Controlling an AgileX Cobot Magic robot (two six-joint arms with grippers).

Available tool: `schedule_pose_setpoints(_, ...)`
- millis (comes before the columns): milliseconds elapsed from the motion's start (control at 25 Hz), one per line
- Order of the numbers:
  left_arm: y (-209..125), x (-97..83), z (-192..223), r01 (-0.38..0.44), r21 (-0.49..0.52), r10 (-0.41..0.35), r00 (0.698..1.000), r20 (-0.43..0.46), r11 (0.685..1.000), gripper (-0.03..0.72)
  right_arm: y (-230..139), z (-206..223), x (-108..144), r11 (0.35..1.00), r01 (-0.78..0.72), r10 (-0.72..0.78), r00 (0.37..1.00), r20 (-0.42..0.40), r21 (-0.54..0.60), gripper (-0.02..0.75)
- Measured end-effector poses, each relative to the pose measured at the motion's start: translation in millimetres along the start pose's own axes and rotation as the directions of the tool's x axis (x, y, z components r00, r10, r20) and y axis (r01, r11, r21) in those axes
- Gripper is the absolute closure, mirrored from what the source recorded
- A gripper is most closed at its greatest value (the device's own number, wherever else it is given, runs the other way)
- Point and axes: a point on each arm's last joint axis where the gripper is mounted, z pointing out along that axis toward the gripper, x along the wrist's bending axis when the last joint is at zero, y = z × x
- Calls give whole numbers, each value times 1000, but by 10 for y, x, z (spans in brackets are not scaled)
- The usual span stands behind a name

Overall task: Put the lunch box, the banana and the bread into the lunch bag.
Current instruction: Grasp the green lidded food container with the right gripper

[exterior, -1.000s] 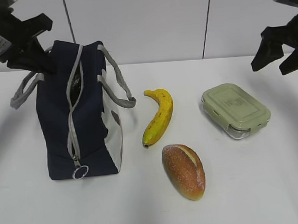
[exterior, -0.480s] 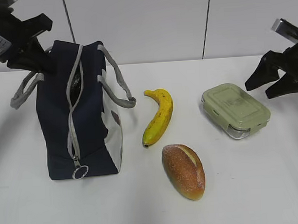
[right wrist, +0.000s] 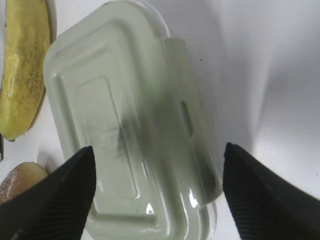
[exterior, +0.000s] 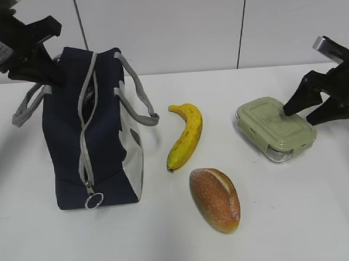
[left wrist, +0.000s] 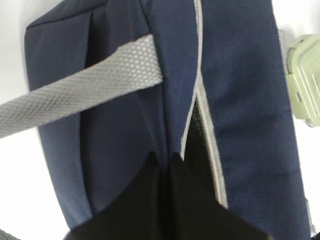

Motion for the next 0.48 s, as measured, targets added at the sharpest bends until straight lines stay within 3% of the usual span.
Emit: schedule_pose_setpoints(480, 0, 0, 0, -3, 0, 3, 1000, 0, 1000, 690, 9, 8, 38, 1000, -9, 9, 999, -52, -7, 152)
